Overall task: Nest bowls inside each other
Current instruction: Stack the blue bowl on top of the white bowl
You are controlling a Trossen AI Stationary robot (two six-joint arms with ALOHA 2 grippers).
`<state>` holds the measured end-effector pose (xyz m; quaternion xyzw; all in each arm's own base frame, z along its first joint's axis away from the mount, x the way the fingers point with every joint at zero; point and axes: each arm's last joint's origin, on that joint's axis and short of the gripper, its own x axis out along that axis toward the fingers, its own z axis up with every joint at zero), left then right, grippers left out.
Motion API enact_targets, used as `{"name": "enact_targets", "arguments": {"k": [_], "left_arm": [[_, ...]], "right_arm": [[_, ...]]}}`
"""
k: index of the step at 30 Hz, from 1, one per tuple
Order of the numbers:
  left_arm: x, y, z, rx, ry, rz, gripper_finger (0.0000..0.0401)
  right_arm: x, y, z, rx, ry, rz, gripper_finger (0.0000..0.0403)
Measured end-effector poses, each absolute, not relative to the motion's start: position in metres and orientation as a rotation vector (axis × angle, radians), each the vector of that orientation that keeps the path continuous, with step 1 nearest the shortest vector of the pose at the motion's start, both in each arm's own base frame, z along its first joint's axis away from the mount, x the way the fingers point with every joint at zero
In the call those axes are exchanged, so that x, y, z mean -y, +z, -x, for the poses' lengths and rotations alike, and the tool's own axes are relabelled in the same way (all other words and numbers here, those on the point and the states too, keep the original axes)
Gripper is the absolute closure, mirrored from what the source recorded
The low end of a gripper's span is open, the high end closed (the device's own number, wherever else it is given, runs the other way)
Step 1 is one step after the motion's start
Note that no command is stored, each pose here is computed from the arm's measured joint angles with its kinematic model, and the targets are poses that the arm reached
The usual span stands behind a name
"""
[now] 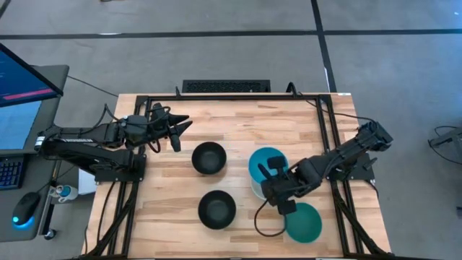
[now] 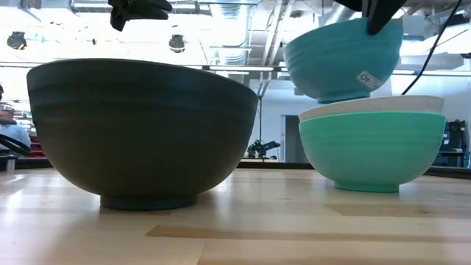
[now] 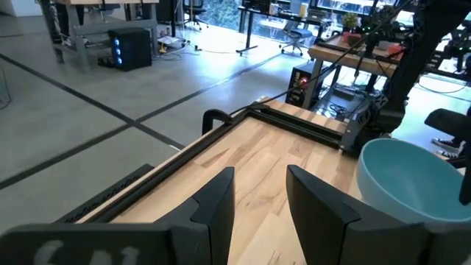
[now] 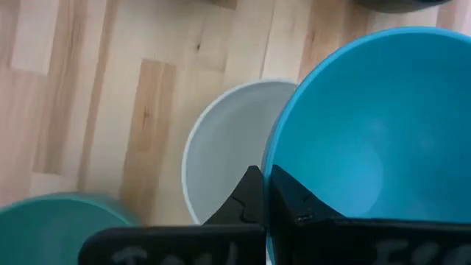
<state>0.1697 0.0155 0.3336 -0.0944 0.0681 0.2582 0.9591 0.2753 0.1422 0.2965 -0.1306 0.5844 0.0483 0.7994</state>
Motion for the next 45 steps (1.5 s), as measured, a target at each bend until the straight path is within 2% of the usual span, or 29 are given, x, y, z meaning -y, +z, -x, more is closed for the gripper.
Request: {"name": "enact_targets", "arguments": {"k": [16, 22, 29, 39, 45], "left_arm": [[-0.015, 0.334, -0.17, -0.138, 0.505, 0.202, 0.0286], [-0.015, 0.334, -0.17, -0.132, 0.497, 0.23, 0.0286], [-0.013, 0.339, -0.172, -0.083, 0.436, 0.237, 0.0286], [-0.013, 0.342, -0.172, -0.063, 0.427, 0.221, 0.0286], [-0.013, 0.342, -0.172, -0.064, 0.421, 0.221, 0.0286]], "right_arm": [[-0.174, 0.296, -0.256, -1.246, 0.122, 0.222, 0.0392], [-0.183, 0.285, -0.254, -1.252, 0.14, 0.243, 0.0392], [-0.181, 0.265, -0.254, -1.27, 0.12, 0.239, 0.0392], [-0.174, 0.265, -0.263, -1.227, 0.088, 0.216, 0.0392], [-0.171, 0.252, -0.263, -1.239, 0.097, 0.238, 0.0392]]}}
